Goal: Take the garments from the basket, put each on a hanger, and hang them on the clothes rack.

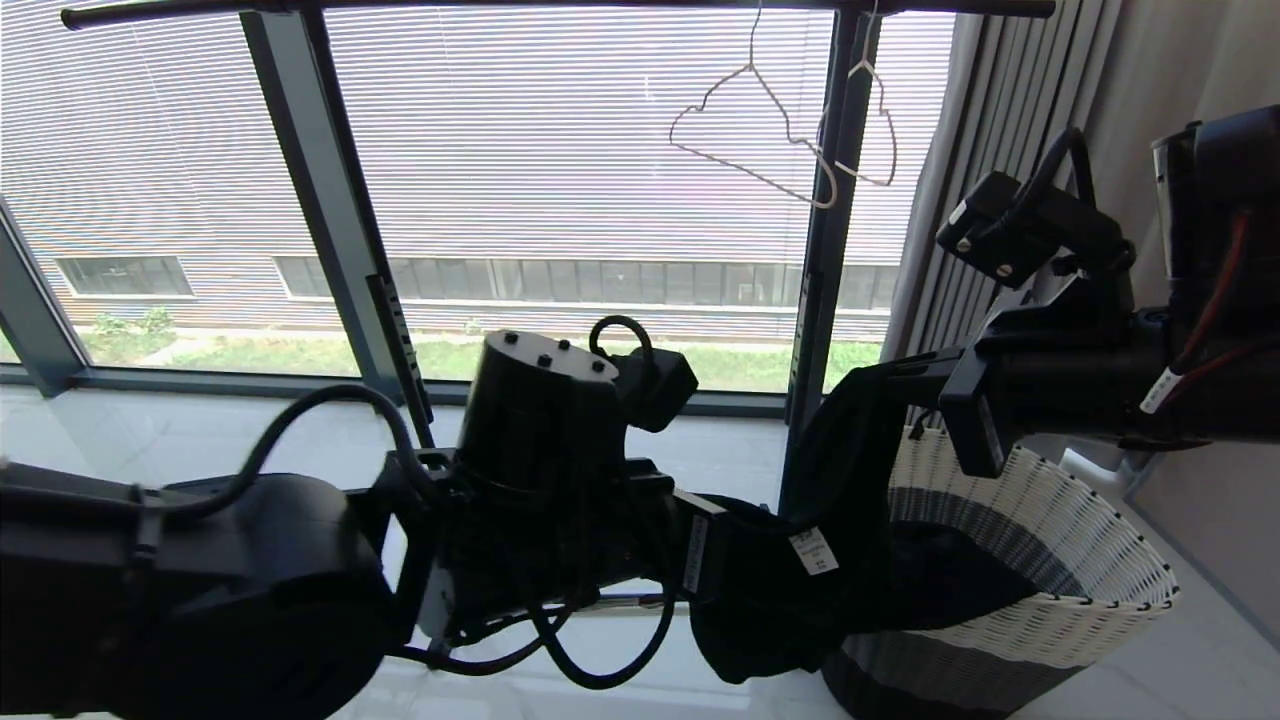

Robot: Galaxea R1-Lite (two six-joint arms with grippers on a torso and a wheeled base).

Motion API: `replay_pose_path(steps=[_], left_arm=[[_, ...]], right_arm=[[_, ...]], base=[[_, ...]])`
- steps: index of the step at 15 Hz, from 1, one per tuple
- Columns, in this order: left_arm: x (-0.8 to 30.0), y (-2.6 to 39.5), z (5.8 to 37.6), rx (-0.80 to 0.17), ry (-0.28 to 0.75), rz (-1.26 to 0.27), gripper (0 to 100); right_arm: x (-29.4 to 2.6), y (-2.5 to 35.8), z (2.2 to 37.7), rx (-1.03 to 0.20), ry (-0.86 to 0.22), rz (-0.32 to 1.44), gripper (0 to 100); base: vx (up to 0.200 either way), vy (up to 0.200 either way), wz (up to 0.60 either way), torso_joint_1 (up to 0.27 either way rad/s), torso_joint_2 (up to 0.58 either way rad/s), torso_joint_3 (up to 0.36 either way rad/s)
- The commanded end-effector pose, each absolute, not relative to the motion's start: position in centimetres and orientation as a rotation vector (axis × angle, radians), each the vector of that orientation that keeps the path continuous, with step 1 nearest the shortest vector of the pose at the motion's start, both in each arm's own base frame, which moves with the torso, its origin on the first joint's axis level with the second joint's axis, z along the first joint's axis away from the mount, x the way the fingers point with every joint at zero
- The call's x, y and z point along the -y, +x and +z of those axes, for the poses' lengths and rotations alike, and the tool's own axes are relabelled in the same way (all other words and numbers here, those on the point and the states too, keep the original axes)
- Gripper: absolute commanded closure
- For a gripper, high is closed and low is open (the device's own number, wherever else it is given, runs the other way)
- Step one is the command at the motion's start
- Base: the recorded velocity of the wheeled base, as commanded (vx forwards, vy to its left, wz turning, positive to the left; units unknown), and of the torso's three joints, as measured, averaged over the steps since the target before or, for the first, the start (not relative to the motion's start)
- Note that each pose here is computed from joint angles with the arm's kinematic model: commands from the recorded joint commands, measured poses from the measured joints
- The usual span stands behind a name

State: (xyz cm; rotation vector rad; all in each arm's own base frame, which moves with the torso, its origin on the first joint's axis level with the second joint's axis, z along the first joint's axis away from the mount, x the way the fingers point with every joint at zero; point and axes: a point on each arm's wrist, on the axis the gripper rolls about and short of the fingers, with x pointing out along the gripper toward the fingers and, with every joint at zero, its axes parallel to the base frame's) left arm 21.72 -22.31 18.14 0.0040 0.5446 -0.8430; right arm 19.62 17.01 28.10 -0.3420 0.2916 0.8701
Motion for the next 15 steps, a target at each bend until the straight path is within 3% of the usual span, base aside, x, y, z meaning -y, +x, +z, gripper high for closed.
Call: replay_pose_path(steps=[1, 4, 8, 12, 15], left_arm=[[15.9, 16.5, 27.5, -0.407, -0.049, -0.833, 100], [14.0, 15.4, 30.6, -0.393, -0.007, -0.809, 100], [15.1, 15.9, 31.6, -0.376, 0.210, -0.775, 100], [17.0, 16.8, 30.4, -0.356, 0.437, -0.827, 100], [17.7, 17.0, 31.3, -0.322, 0.433, -0.847, 100]], right_arm=[[-18.2, 19.3, 28.2, -0.252, -0.336, 0.913, 100], [-18.4, 19.1, 28.9, -0.197, -0.311, 0.917, 100], [-15.4, 16.9, 30.5, -0.192, -0.308, 0.872, 100], [-12.1, 14.8, 31.8, -0.207, -0.310, 0.813, 100], [-12.0, 14.8, 33.1, -0.163, -0.299, 0.804, 100]], base=[[0.000, 0.000, 0.00, 0.000, 0.00, 0.000], [0.000, 0.000, 0.00, 0.000, 0.00, 0.000], [0.000, 0.000, 0.00, 0.000, 0.00, 0.000], [0.000, 0.000, 0.00, 0.000, 0.00, 0.000], [0.000, 0.000, 0.00, 0.000, 0.00, 0.000]])
